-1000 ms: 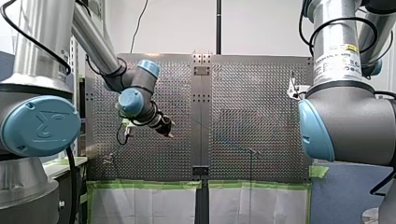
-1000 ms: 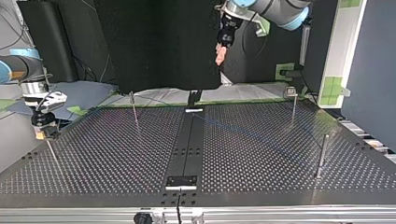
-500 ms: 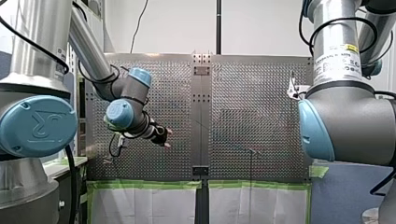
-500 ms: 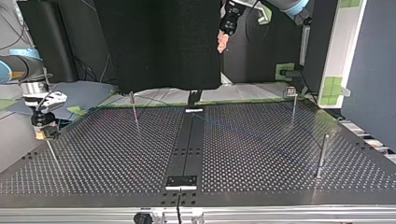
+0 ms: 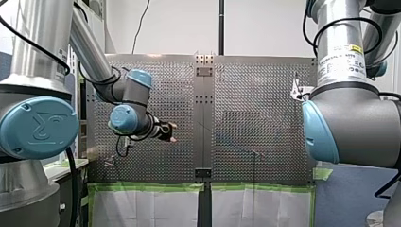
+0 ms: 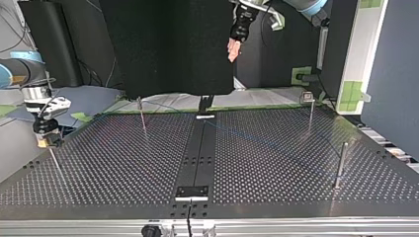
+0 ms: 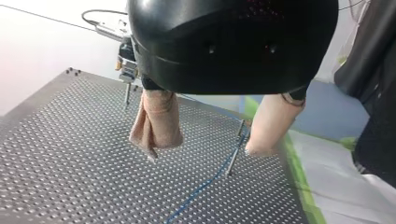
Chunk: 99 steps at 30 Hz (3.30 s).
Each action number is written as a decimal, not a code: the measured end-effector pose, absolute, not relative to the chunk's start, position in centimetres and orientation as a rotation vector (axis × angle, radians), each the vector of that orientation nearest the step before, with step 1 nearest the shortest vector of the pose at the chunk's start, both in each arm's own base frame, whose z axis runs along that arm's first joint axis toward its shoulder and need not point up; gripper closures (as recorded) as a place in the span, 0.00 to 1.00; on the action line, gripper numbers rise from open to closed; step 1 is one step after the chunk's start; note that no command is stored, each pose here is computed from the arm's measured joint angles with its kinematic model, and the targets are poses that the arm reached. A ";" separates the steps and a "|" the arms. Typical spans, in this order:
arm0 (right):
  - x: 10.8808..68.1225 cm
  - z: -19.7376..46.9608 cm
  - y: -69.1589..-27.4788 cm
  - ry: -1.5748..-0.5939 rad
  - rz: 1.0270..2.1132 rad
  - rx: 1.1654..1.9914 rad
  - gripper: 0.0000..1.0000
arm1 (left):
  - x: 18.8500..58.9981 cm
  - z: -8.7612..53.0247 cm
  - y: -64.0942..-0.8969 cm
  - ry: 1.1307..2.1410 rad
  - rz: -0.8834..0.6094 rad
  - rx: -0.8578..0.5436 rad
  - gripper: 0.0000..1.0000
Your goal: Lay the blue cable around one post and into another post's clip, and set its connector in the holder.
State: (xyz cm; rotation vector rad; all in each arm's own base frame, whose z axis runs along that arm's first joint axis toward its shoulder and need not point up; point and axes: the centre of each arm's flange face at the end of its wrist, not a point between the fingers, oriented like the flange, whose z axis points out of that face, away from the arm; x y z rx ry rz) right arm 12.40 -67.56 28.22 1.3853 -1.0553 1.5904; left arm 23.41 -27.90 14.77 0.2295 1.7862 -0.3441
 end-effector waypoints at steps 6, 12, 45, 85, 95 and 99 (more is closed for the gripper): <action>12.4 28.2 -67.6 -1.055 1.590 1.385 0.00 | 24.0 15.2 -28.3 1.728 -0.363 0.214 0.00; 12.4 28.2 -67.6 -1.055 1.590 1.385 0.00 | 24.5 15.7 -28.5 1.677 -0.377 0.200 0.00; 12.4 28.2 -67.6 -1.055 1.590 1.385 0.00 | 26.9 17.6 -27.0 1.419 -0.307 -0.028 0.00; 12.4 28.2 -67.6 -1.055 1.590 1.385 0.00 | 26.9 16.6 -26.1 1.529 -0.169 0.064 0.00; 12.4 28.2 -67.6 -1.055 1.590 1.385 0.00 | 26.9 16.6 -26.1 1.529 -0.169 0.064 0.00; 12.4 28.2 -67.6 -1.055 1.590 1.385 0.00 | 26.9 16.6 -26.1 1.529 -0.169 0.064 0.00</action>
